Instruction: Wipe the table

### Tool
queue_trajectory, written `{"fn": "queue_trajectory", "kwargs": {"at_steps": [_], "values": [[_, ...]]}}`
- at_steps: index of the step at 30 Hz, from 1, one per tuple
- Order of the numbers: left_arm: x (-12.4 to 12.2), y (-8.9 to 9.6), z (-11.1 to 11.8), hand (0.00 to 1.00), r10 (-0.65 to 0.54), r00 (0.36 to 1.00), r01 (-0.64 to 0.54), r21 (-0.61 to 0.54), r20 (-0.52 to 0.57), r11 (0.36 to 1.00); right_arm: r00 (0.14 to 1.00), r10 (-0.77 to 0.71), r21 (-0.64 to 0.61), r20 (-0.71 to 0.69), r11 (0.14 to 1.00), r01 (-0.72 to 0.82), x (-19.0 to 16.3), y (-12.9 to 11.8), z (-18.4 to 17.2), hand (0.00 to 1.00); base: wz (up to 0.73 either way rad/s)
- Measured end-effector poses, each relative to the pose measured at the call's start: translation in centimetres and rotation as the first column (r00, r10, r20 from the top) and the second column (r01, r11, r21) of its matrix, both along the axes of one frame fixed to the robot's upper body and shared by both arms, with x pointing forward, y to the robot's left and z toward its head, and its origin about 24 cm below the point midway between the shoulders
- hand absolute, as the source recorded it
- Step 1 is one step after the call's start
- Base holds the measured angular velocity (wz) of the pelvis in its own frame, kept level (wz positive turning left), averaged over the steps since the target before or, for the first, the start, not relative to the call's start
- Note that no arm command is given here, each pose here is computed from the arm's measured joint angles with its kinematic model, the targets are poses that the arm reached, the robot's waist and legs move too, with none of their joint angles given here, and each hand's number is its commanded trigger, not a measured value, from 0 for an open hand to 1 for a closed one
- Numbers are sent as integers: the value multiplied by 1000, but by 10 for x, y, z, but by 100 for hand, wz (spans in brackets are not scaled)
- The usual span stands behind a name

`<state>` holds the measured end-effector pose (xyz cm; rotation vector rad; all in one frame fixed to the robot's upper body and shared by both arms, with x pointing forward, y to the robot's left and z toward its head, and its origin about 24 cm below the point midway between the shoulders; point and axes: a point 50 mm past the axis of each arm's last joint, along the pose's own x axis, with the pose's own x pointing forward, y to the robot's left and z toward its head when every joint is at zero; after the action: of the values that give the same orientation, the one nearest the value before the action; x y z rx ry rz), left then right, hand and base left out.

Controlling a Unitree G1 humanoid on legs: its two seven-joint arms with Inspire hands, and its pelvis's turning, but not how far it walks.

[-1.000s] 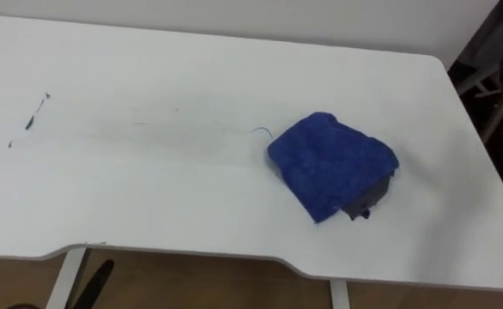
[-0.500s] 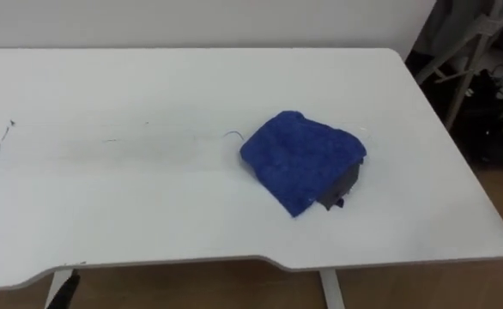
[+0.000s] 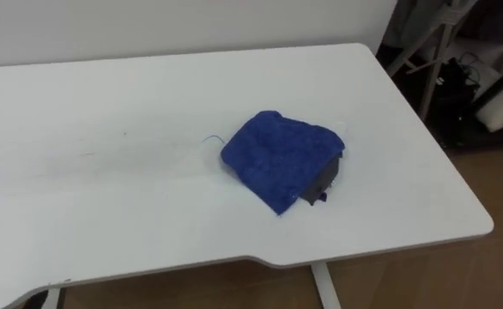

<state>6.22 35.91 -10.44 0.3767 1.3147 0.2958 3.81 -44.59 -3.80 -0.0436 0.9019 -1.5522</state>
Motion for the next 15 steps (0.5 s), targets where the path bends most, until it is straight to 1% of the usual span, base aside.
{"fn": "queue_trajectory", "kwargs": {"at_steps": [5, 8, 10, 11, 13, 14, 15], "values": [[1, -1, 0, 0, -6, 1000, 6, -12, -6, 1000, 998, -30, 66, -54, 997, 33, -22, 11, -16, 0, -4], [-2, -6, -4, 0, -1, 1000, 0, -30, -22, 1000, 995, -26, 143, -101, 989, 41, -41, 29, -34, 0, -1], [-2, -14, -9, 0, -20, 999, 18, -50, -37, 999, 990, 19, 240, -141, 971, 16, -50, 56, -57, 0, -4], [-2, -17, -11, 0, -27, 999, 25, -56, -42, 998, 986, 46, 267, -157, 964, -2, -52, 64, -63, 0, -4], [-2, -34, -21, 0, -47, 998, 42, -93, -52, 995, 966, 159, 377, -202, 923, -73, -57, 95, -84, 0, 0], [-3, -39, -24, 0, -58, 997, 52, -105, -56, 993, 960, 190, 401, -206, 911, -94, -57, 102, -88, 0, -4], [-4, -49, -29, 0, -64, 996, 55, -134, -62, 990, 935, 275, 445, -226, 882, -152, -56, 113, -94, 0, -7]]}}
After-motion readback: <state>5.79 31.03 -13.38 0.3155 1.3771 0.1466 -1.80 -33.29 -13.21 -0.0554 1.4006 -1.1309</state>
